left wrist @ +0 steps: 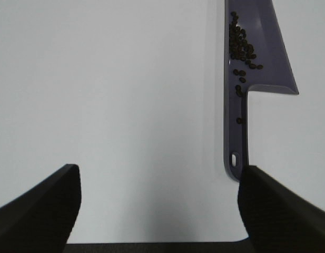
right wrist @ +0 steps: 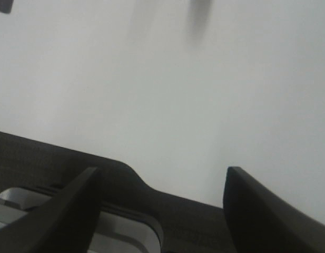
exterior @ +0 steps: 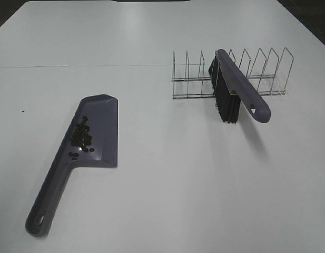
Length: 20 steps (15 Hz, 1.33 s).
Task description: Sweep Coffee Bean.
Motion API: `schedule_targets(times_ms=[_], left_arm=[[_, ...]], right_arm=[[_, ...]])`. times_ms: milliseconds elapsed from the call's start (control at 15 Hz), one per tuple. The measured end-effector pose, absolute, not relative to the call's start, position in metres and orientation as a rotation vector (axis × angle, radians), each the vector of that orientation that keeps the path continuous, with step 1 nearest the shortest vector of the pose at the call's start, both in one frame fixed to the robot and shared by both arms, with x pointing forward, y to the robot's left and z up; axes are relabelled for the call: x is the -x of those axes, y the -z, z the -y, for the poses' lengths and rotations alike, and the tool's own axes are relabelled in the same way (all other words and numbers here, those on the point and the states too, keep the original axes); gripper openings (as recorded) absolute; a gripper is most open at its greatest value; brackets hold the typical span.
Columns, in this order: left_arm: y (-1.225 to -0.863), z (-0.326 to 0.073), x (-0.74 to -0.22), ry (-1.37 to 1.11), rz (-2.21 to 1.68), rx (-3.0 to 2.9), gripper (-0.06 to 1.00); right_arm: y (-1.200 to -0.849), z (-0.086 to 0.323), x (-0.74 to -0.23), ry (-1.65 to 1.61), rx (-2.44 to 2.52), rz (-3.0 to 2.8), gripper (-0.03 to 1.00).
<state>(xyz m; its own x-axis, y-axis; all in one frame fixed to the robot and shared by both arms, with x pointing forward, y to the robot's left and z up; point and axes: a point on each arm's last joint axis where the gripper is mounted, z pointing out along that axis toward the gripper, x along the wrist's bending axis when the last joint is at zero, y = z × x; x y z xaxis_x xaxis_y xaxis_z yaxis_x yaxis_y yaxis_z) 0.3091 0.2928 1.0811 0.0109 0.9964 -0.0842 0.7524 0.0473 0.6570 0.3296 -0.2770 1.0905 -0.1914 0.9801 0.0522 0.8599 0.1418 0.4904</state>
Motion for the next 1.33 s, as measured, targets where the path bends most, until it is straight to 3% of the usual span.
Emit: schedule_targets(times_ms=[200, 467, 600, 1333], left_arm=[[-1.076, -0.303, -0.273, -0.726, -1.673, -1.704, 0.73], [-1.06, -0.313, -0.239, -0.841, -1.568, -1.584, 0.73], [-1.057, -0.315, -0.231, -0.876, -1.526, -1.543, 0.73], [-1.056, -0.311, -0.232, -0.889, -1.447, -1.617, 0.73]], right_arm=[[-1.086, 0.286, -0.288, -0.803, -1.648, -2.0, 0.61], [-1.043, 0.292, -0.253, -0.874, -1.53, -1.955, 0.61], [-1.038, 0.295, -0.238, -0.962, -1.459, -1.874, 0.61], [-1.036, 0.302, -0.236, -0.947, -1.487, -1.767, 0.61]])
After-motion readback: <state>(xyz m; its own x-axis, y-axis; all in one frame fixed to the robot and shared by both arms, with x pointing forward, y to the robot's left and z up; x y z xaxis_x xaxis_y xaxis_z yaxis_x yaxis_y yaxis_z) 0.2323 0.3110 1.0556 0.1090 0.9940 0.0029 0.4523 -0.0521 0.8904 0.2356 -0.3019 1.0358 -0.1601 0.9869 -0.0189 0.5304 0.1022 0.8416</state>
